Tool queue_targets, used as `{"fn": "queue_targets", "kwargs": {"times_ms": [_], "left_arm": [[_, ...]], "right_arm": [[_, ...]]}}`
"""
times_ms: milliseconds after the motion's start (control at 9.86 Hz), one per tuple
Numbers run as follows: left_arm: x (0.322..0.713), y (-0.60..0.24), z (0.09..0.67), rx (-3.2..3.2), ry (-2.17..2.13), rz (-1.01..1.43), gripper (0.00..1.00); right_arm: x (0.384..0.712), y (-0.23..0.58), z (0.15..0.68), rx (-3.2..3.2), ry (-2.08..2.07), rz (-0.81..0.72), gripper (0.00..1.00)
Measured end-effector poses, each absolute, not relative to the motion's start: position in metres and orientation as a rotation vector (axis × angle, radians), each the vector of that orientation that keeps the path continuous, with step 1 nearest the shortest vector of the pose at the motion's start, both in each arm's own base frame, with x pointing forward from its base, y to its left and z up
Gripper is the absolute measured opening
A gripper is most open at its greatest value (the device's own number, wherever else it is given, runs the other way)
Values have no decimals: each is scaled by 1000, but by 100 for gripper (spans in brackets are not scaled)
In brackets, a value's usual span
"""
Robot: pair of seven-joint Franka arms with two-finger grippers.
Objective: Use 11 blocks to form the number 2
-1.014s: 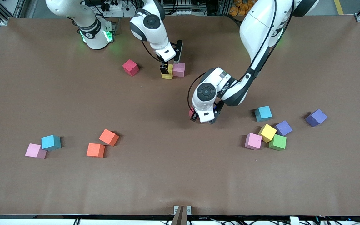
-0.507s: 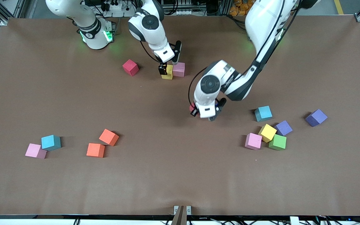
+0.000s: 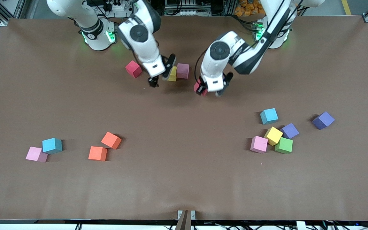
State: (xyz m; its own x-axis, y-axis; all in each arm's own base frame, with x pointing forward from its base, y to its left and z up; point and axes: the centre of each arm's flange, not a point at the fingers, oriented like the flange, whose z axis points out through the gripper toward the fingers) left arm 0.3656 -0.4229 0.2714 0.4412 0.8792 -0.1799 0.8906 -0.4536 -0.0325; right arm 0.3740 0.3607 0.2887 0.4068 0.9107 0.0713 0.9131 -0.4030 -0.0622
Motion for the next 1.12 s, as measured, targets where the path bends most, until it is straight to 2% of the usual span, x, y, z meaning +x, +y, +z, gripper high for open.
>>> {"fn": "queue_targets", "kwargs": {"times_ms": [304,609,1116], "left_arm": [[321,-411,267,2432,1820,-308,61],[306,-399,254,2366,1916,-324,61],[273,-408,242,2337,1893,-347,61]], "right_arm": [[453,302,320,-2700,-1447,-145,100],[531,210,315,-2854,-1263,-159,100],[609,195,282,-2794,-1662,-158,100]]}}
